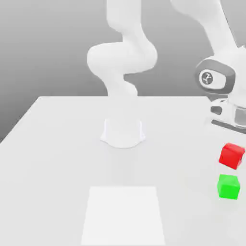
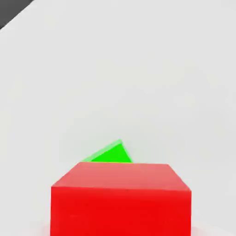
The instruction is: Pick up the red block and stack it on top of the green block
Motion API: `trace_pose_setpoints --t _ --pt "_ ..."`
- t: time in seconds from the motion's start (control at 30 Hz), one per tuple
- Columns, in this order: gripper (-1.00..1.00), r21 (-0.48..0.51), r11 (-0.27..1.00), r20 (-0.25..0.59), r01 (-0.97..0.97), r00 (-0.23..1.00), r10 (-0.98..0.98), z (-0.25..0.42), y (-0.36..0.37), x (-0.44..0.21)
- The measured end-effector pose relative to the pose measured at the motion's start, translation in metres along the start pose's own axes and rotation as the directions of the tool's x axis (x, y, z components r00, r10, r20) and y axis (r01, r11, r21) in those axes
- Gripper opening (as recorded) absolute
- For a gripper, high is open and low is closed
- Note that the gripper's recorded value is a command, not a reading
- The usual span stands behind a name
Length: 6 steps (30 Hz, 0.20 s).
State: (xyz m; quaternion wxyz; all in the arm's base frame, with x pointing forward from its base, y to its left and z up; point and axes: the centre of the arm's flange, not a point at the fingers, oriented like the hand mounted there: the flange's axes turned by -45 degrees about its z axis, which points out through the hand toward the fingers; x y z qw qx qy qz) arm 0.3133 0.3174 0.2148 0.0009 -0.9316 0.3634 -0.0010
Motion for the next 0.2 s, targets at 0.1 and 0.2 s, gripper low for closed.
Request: trace_pose_setpoints --t 0.1,0.2 --pt "1.00 0.000 1.000 0.001 -0.003 1.000 0.003 0.031 0.000 -0.001" --pt "1.00 0.000 1.000 0.001 -0.003 1.000 0.003 0.031 0.000 -0.001"
